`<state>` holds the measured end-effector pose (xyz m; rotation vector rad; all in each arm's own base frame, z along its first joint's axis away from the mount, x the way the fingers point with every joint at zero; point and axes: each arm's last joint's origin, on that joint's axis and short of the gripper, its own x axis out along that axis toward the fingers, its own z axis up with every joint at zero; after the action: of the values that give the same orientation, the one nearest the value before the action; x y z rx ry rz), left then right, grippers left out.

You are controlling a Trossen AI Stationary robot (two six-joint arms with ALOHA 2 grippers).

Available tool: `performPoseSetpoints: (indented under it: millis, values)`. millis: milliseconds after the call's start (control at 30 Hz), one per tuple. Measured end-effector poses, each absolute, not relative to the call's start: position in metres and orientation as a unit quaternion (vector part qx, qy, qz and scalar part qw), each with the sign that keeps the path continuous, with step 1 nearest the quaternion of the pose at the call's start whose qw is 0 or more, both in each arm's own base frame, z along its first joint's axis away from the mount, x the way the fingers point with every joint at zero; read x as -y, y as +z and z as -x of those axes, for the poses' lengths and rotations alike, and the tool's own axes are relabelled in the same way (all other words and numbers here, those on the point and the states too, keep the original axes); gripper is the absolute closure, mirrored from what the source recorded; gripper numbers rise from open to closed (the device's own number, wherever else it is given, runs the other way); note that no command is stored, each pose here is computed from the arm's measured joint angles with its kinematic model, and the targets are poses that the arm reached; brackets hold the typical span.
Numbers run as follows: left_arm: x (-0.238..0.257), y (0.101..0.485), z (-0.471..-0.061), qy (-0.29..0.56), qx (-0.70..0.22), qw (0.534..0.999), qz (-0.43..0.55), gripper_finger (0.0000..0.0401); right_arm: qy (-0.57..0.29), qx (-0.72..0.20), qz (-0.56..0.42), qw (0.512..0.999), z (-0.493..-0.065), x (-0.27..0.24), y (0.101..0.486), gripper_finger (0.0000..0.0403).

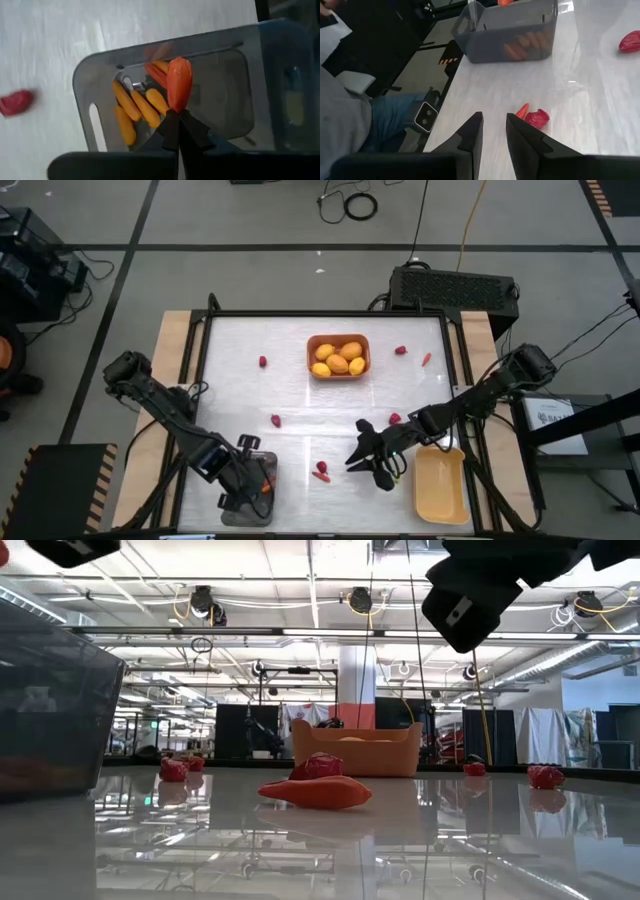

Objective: Sort produce into baskets
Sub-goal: Put the orange chili pepper into the black bin

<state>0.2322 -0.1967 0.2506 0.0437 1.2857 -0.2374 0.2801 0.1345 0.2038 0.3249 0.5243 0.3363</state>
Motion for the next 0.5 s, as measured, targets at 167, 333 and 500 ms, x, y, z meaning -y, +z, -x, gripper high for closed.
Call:
performPoseSetpoints:
  millis: [167,333,500]
  values:
    - [0.199,0.251,-0.231,-0.075,-0.604,0.793,0.028,0.0383,0.165,-0.256,-0.160,0.939,-0.276,-0.143,0.204,0.0326]
    - [0.199,0.250,-0.231,-0.056,-0.606,0.792,0.053,0.0338,0.162,-0.251,-0.146,0.943,-0.266,-0.160,0.204,0.0326]
    - [0.199,0.250,-0.231,-0.055,-0.606,0.792,0.055,0.0287,0.158,-0.245,-0.134,0.947,-0.256,-0.175,0.204,0.0326]
